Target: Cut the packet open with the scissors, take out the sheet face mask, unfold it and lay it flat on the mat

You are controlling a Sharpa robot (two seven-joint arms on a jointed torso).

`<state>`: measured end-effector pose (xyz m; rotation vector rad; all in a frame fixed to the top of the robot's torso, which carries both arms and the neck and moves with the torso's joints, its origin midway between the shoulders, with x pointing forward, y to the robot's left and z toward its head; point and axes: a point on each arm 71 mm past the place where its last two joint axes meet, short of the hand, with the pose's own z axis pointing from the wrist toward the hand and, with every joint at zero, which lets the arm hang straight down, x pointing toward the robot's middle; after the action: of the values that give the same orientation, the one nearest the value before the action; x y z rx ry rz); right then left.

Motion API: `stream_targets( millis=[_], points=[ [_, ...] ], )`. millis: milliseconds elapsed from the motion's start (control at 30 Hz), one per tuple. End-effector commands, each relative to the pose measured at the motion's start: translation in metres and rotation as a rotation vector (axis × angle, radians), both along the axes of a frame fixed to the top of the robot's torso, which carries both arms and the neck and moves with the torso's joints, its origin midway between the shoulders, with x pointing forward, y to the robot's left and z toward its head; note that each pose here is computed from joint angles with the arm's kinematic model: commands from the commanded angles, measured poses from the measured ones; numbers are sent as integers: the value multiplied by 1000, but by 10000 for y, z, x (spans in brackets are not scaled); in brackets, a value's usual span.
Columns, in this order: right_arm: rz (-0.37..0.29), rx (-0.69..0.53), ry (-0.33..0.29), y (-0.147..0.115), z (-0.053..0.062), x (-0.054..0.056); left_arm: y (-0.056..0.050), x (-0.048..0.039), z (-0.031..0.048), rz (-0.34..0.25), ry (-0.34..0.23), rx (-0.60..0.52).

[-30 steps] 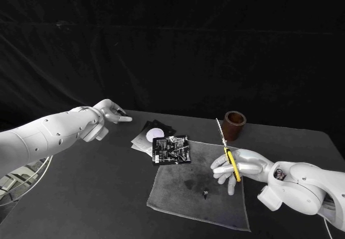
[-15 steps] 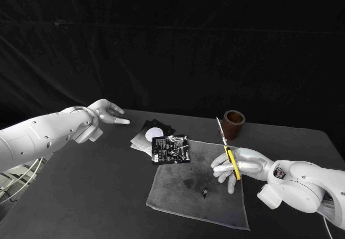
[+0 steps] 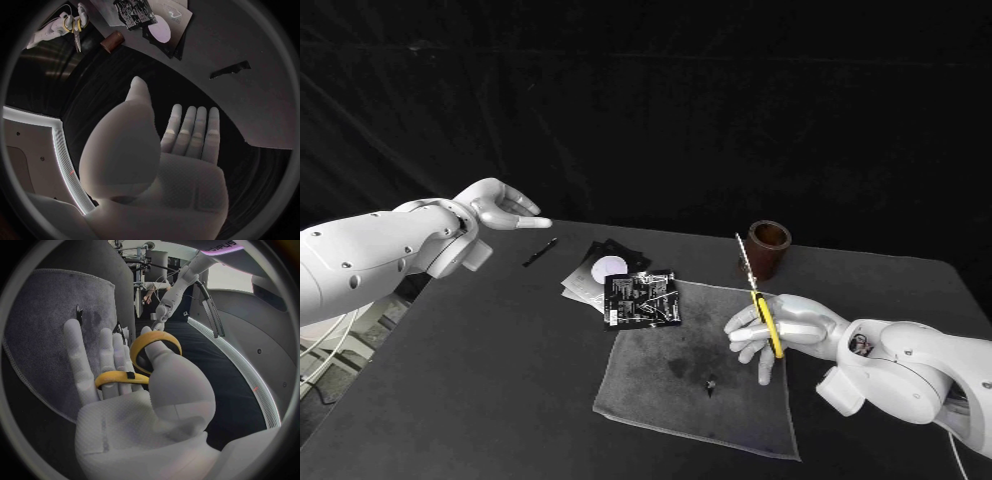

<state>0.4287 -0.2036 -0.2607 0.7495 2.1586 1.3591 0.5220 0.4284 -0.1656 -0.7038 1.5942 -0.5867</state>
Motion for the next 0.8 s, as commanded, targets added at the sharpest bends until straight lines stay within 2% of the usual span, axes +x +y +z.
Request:
stream_targets(
  millis=[33, 100, 167, 400, 533, 600, 667, 800],
  points=[
    [-5, 12, -8, -1, 14, 14, -48, 4, 39, -16, -27, -50],
    [-9, 11, -11, -4, 13, 20, -76, 8, 53, -10, -43, -78],
    [-16, 10, -15, -11, 12, 32, -152, 17, 67, -12, -64, -118],
    [-31, -33, -64, -64, 34, 91, -649, 65, 81, -102, -105, -212],
    [-17, -104, -138, -119, 101, 158, -966, 104, 74, -169, -108, -249],
    [-2, -148, -180, -151, 144, 194, -1092, 123, 68, -198, -105, -260],
    [15, -198, -225, -187, 190, 228, -1197, 138, 63, -221, -103, -269],
    [57, -311, -317, -268, 289, 298, -1333, 164, 58, -251, -99, -280]
  ],
)
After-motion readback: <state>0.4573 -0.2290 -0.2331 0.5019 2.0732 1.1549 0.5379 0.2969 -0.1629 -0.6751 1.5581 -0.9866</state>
